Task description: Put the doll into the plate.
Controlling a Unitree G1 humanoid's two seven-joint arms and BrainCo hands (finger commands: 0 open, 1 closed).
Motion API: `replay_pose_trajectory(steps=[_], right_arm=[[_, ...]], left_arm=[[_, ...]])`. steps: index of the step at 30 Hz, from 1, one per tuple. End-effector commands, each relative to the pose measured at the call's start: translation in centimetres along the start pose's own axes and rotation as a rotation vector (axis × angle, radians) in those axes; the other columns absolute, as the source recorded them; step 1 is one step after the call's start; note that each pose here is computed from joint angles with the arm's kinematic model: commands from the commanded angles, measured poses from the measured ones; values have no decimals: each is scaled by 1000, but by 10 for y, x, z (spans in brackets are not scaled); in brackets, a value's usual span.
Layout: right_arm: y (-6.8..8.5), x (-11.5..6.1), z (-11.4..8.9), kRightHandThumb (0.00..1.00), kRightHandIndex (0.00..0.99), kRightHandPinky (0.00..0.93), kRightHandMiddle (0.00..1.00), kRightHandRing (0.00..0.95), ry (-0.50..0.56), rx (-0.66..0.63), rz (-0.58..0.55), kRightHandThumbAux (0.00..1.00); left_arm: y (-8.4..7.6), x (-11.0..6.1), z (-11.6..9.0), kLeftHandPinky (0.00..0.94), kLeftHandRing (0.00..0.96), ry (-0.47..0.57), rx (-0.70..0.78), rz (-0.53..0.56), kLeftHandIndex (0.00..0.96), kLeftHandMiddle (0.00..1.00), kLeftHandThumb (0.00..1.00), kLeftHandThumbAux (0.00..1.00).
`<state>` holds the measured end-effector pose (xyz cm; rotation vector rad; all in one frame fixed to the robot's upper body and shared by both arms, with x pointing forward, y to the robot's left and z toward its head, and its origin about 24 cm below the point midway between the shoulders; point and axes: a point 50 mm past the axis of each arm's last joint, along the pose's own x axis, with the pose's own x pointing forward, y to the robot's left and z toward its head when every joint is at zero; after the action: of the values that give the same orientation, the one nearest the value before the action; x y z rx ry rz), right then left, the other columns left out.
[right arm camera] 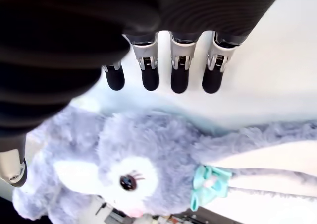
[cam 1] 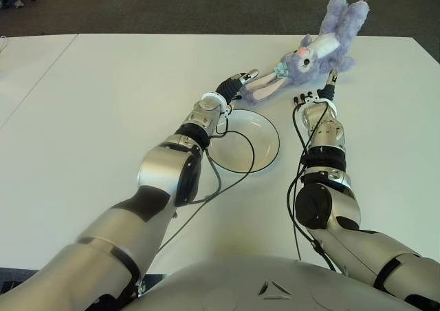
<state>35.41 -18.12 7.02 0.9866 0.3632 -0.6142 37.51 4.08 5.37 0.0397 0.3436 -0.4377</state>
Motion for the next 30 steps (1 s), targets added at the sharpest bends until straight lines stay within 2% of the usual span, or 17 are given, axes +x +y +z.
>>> replay_pose_trajectory(steps=[1, 12, 30], right_arm=[[-8, -17, -57, 161, 0, 0, 0, 0, 176, 26, -41, 470], [-6, -23, -56, 160, 0, 0, 0, 0, 159, 12, -21, 483], [-6, -18, -63, 190, 0, 0, 0, 0, 179, 17, -35, 508]], left_arm=[[-14, 3, 4, 0, 0, -5, 5, -37, 0, 0, 0, 410], [-13, 3, 4, 0, 0, -4, 9, -34, 0, 0, 0, 407], [-12, 3, 6, 0, 0, -10, 17, -29, 0, 0, 0, 409]])
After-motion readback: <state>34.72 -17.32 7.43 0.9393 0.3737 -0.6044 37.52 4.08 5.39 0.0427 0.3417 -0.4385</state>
